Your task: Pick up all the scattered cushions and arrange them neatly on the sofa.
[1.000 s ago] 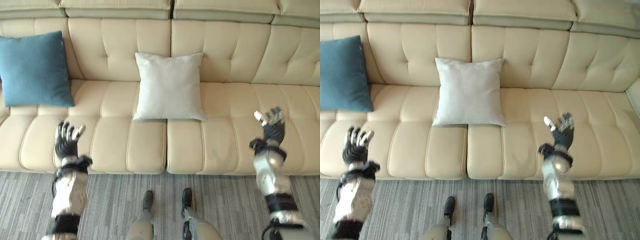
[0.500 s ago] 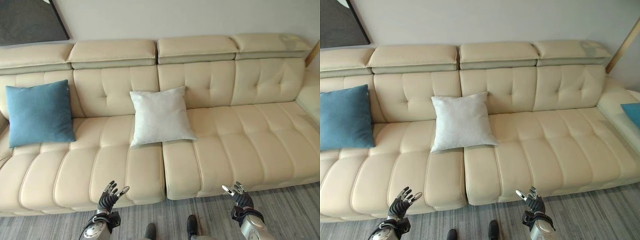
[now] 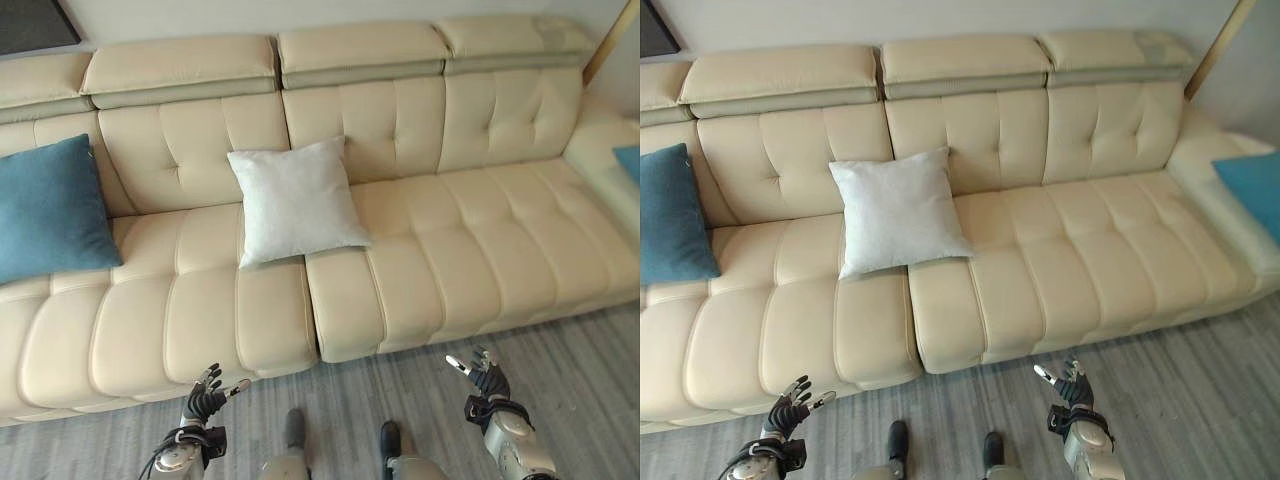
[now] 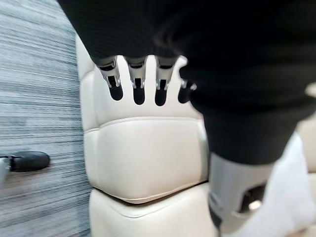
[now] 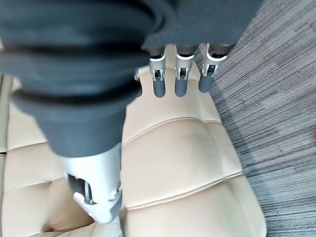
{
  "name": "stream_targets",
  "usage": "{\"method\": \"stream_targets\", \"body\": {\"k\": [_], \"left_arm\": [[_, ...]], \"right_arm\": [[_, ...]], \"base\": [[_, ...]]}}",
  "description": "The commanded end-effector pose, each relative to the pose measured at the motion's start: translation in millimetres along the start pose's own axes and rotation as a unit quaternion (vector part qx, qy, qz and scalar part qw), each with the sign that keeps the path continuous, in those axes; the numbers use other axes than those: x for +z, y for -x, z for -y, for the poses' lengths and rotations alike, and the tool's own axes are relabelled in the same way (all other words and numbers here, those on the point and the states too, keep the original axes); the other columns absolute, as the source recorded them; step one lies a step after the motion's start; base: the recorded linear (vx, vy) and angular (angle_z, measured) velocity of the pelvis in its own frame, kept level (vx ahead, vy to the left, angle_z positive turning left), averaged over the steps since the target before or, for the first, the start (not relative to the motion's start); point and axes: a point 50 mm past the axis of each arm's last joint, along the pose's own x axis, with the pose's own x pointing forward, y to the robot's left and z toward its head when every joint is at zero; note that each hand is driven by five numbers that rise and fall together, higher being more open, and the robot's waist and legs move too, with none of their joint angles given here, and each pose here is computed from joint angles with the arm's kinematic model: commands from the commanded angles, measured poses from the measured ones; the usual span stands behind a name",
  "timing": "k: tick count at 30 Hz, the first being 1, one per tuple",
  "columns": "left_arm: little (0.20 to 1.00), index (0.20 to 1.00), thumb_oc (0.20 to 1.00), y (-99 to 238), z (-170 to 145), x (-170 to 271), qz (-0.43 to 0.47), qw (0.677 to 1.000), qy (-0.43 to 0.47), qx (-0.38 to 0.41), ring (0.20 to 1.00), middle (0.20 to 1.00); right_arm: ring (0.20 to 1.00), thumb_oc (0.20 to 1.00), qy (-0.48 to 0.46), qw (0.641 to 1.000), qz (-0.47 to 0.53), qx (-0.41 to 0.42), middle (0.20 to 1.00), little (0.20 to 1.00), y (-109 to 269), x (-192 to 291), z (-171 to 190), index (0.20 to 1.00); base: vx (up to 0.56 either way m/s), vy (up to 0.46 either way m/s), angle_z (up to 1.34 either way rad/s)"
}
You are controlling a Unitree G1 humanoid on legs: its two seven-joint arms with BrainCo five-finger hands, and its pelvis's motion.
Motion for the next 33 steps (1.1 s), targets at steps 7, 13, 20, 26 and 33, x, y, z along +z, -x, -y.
{"method": "stream_targets", "body": {"k": [7,13,20,26,33], "left_arm": [[1.000,1.000,1.000,-16.5,5.3,56.4,0.105,0.994,0.002,-0.008,1.000,1.000],[1.000,1.000,1.000,-12.0,17.1,49.1,0.094,0.995,0.023,-0.027,1.000,1.000],[1.000,1.000,1.000,-10.0,22.7,43.8,0.084,0.996,-0.004,-0.041,1.000,1.000],[1.000,1.000,1.000,-10.8,20.4,38.2,0.066,0.996,-0.025,-0.046,1.000,1.000],[1.000,1.000,1.000,-16.2,20.8,52.6,0.086,0.994,-0.050,-0.051,1.000,1.000]], "right_arm": [[1.000,1.000,0.020,0.998,0.059,0.008,1.000,1.000,-5.2,29.0,0.8,1.000],[1.000,1.000,0.009,0.998,0.046,0.029,1.000,1.000,-3.2,22.3,-4.1,1.000],[1.000,1.000,-0.003,0.999,0.030,0.019,1.000,1.000,-1.7,13.6,-3.9,1.000],[1.000,1.000,-0.013,1.000,0.016,0.019,1.000,1.000,1.3,6.1,-4.7,1.000],[1.000,1.000,-0.031,0.999,0.012,0.014,1.000,1.000,4.4,3.3,-10.0,1.000]], "base": [[-0.24,-0.142,0.23],[-0.06,0.030,-0.06],[0.00,0.091,0.13],[-0.04,0.094,-0.07],[-0.09,0.055,-0.45]]}}
